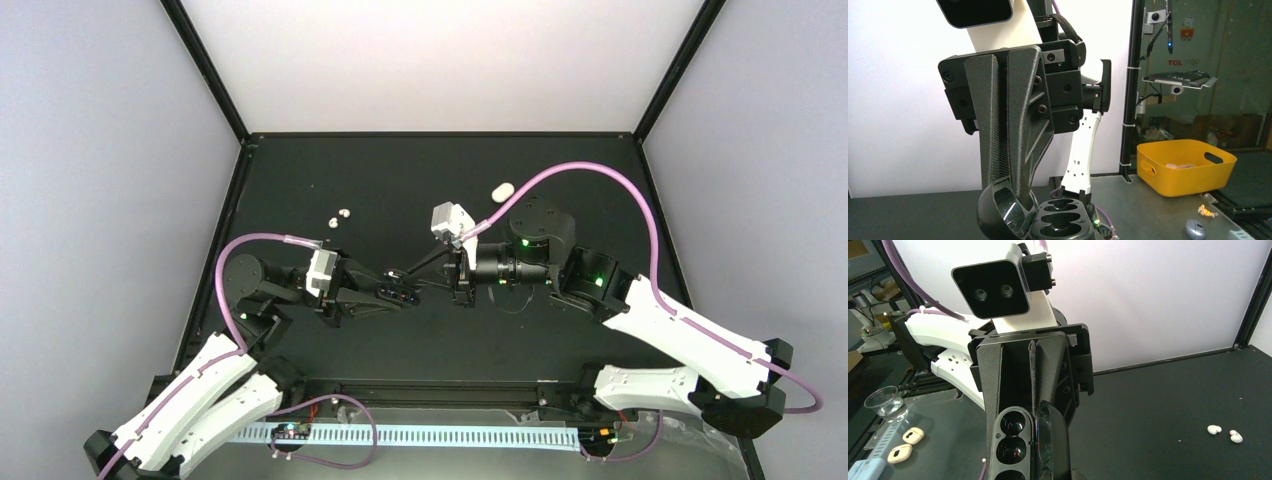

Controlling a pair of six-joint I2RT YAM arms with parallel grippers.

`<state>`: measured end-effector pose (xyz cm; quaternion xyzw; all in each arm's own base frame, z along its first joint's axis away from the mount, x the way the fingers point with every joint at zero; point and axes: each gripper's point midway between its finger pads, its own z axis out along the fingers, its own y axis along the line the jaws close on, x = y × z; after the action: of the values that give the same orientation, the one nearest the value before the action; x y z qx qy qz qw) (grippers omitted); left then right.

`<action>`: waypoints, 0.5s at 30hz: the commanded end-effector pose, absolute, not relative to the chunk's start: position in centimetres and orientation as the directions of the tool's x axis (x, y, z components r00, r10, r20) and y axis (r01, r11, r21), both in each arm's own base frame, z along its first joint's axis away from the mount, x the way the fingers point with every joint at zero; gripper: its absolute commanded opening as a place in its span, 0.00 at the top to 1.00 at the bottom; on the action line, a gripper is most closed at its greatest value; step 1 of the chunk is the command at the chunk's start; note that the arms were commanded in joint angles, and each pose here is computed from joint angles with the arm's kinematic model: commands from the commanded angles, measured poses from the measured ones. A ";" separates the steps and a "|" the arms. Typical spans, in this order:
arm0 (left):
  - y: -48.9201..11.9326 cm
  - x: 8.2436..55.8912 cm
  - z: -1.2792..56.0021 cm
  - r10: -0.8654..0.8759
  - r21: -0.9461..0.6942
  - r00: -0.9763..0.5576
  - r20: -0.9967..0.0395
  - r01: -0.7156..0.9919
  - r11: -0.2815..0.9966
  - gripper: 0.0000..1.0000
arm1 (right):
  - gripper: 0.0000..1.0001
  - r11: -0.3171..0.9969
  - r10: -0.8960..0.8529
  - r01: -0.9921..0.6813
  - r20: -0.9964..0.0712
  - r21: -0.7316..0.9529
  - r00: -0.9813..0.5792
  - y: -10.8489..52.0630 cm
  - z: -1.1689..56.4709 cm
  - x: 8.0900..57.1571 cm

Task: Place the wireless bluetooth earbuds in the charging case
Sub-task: Open the charging case.

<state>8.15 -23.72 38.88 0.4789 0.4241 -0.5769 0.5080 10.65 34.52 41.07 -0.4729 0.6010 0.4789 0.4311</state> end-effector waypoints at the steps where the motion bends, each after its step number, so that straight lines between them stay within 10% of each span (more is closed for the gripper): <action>1: -23.6 8.1 39.4 -0.197 0.020 -0.003 -0.980 0.993 -0.113 0.90 | 0.99 0.079 -0.119 -0.984 -0.979 0.157 -0.166 34.2 42.4 10.3; 15: -23.9 9.7 38.9 -0.191 -0.041 -0.048 -0.980 0.998 -0.040 0.42 | 0.99 0.109 -0.119 -0.987 -0.984 0.120 -0.133 33.8 42.5 10.7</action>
<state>9.14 -23.84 38.83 0.4601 0.4398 -0.5699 0.5197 10.75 34.29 41.23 -0.4726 0.6001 0.4739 0.4382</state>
